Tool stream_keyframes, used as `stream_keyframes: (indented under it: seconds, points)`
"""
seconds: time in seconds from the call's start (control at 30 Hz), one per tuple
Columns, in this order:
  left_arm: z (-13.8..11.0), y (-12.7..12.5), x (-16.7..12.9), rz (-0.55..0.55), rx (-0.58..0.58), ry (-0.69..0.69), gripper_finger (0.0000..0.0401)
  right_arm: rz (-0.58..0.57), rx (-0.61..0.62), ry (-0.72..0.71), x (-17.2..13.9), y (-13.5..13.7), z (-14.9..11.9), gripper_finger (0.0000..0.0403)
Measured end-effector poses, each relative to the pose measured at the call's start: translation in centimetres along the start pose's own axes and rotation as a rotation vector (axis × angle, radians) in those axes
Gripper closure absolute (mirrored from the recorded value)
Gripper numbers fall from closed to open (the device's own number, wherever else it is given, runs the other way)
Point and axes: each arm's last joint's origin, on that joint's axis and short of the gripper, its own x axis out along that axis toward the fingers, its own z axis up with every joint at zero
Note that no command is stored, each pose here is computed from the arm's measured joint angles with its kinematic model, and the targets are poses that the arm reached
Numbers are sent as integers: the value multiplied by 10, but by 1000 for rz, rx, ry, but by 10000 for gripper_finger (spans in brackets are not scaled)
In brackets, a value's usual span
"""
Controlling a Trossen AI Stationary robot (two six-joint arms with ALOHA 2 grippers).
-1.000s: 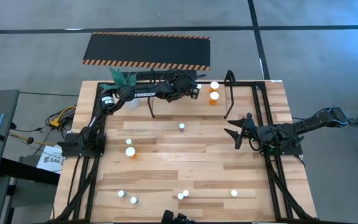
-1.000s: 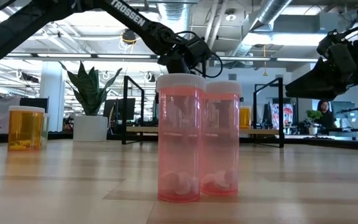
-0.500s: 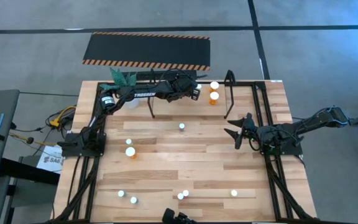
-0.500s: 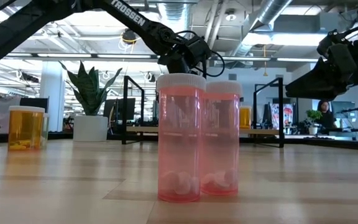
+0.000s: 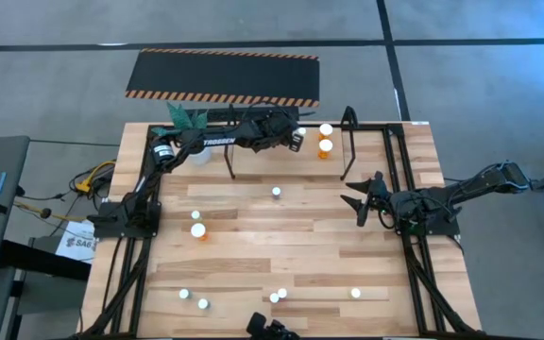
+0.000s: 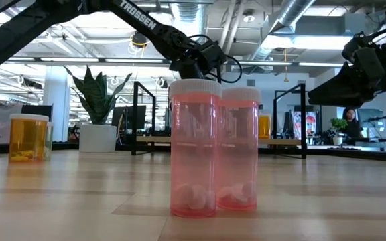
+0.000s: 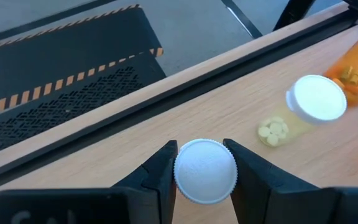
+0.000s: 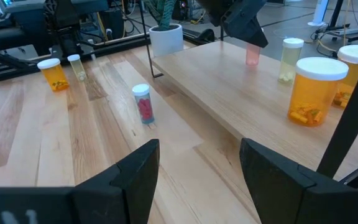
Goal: Pick and place medicine bottles onto shelf by color
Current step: Put the red pill bottle on the shelf
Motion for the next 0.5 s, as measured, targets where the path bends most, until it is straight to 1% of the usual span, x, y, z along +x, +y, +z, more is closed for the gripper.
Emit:
stream_keyframes:
  seconds: [0.5]
  points:
    - [2, 5, 3, -25, 18, 19, 296, 0, 0, 0, 0, 0, 0, 159]
